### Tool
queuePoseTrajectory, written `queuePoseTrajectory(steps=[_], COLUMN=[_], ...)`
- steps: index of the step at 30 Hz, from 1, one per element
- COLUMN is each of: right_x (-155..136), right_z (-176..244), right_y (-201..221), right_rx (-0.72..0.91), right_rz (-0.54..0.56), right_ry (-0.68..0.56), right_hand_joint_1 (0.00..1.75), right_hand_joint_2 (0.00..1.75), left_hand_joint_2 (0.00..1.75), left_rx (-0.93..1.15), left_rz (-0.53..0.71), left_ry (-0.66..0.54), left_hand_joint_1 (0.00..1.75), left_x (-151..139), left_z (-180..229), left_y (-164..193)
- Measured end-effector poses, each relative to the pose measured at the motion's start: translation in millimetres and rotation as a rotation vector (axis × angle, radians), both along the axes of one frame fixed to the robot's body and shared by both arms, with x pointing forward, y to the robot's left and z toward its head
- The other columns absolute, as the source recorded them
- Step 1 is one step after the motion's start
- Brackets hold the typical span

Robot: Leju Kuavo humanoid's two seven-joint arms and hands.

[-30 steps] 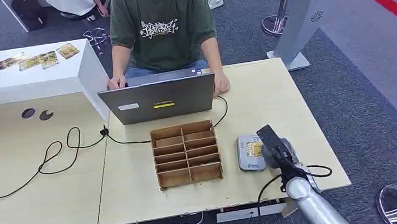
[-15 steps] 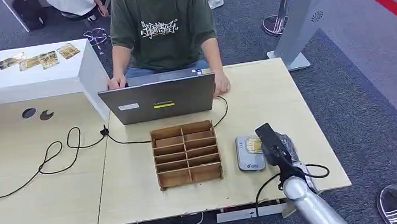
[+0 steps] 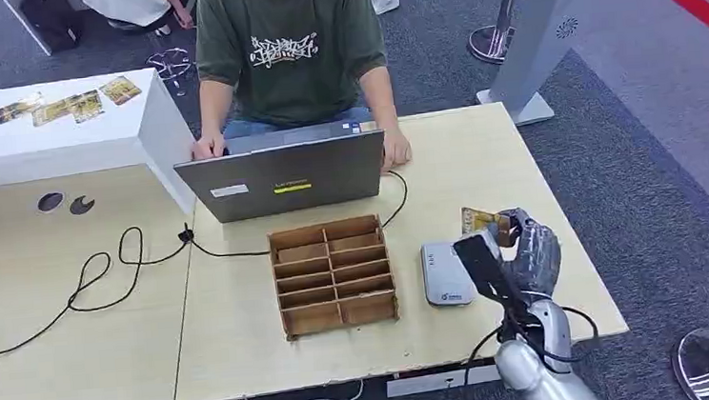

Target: Pass the card to the sensor for recognition and then transmit it.

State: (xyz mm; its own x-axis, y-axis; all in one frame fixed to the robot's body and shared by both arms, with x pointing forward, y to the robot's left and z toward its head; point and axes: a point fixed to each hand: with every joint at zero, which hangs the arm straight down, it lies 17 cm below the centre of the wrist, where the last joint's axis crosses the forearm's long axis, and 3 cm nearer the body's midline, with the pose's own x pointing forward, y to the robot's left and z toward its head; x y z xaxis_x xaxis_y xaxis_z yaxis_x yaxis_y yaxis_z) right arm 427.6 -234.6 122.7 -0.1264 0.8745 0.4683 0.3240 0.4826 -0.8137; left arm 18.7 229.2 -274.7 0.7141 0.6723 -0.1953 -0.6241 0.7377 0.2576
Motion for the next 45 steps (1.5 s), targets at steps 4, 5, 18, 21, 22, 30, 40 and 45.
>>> queuePoseTrajectory(steps=[4, 5, 18, 21, 22, 30, 40, 45], right_x=[-5.5, -6.8, 20.8, 30.5, 32.7, 40.7, 44.6, 49.2], right_z=[20.4, 25.4, 154.3, 162.3, 157.1, 137.1, 134.8, 145.0], right_y=[8.9, 11.6, -78.9, -50.5, -38.9, -12.0, 13.7, 34.8], right_rx=[-0.163, -0.202, -0.500, -0.571, -0.595, -0.704, -0.724, -0.716], right_rz=[-0.008, -0.010, -0.329, -0.255, -0.218, -0.108, -0.054, -0.030], right_ry=[-0.085, -0.105, -0.404, -0.453, -0.453, -0.455, -0.472, -0.502], right_hand_joint_1=[1.75, 1.75, 1.75, 1.75, 1.75, 1.75, 1.75, 1.75], right_hand_joint_2=[1.75, 1.75, 1.75, 1.75, 1.75, 1.75, 1.75, 1.75], left_hand_joint_2=[0.00, 0.00, 0.00, 0.00, 0.00, 0.00, 0.00, 0.00], left_rx=[0.000, 0.001, 0.014, 0.015, 0.015, 0.012, 0.012, 0.013], left_rz=[-0.015, -0.017, -0.038, -0.050, -0.050, -0.052, -0.062, -0.077], left_ry=[-0.001, -0.001, 0.006, -0.002, -0.003, -0.002, -0.006, -0.013], left_hand_joint_1=[0.00, 0.00, 0.00, 0.00, 0.00, 0.00, 0.00, 0.00], left_x=[0.2, 0.0, 0.1, 4.6, 5.2, 4.9, 5.9, 8.0], left_z=[0.1, 0.2, 0.7, 0.9, 1.0, 1.1, 1.0, 0.9], left_y=[-0.7, -1.0, 0.9, 1.3, 0.8, 0.1, 0.4, 1.0])
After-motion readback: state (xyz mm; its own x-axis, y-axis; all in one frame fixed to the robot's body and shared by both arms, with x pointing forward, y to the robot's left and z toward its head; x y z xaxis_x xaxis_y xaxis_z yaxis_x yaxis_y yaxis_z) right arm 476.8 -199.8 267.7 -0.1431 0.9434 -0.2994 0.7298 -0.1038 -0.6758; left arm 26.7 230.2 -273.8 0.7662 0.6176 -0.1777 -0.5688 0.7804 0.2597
